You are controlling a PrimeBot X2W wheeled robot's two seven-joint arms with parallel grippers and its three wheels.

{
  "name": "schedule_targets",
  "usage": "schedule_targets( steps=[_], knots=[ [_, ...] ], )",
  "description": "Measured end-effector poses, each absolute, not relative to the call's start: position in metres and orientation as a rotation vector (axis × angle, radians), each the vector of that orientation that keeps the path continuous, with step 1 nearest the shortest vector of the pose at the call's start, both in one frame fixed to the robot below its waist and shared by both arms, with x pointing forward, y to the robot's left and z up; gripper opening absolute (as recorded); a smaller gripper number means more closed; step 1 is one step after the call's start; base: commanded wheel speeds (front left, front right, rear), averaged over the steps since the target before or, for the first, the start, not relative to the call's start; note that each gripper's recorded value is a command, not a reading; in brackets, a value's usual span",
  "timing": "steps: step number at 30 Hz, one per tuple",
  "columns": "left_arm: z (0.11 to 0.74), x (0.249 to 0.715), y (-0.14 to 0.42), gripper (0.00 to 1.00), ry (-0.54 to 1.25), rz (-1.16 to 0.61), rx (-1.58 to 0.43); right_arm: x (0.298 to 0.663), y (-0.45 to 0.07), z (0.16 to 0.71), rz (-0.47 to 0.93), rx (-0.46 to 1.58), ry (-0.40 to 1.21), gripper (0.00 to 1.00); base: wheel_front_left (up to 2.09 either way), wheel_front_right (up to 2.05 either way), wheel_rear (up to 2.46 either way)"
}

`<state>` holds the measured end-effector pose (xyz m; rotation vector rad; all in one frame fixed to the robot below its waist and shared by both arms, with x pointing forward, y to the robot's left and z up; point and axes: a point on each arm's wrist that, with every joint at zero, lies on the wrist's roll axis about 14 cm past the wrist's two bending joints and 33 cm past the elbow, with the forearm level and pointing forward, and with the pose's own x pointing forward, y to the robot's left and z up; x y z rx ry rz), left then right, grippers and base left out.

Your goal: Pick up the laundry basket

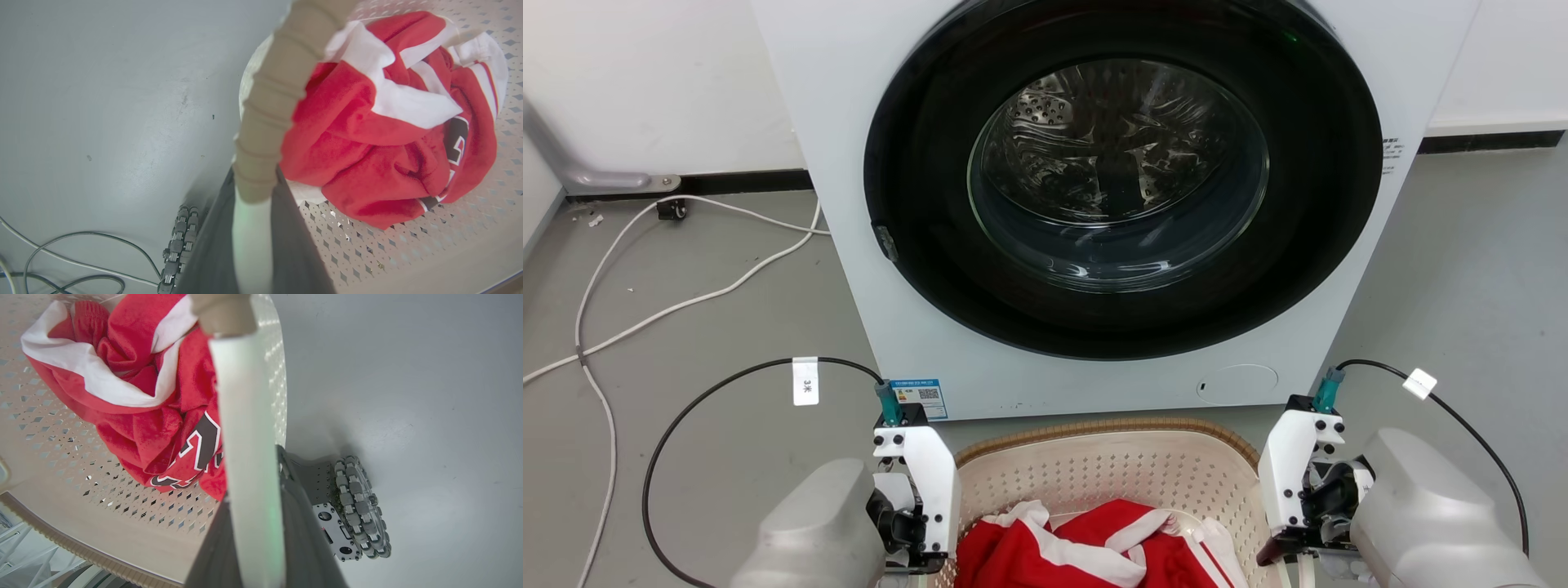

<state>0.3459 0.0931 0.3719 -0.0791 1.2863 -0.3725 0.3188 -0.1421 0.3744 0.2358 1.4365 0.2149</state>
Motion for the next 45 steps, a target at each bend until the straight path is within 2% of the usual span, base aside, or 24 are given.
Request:
schedule_targets(
  steps=[45],
  knots=[
    [0.3653,0.3458,0.0927,0.0,1.301,-0.36,-0.093,0.3109,-0.1417,0.3666,0.205,0.272,1.476,0.0,0.0,0.0,0.0]
  ],
)
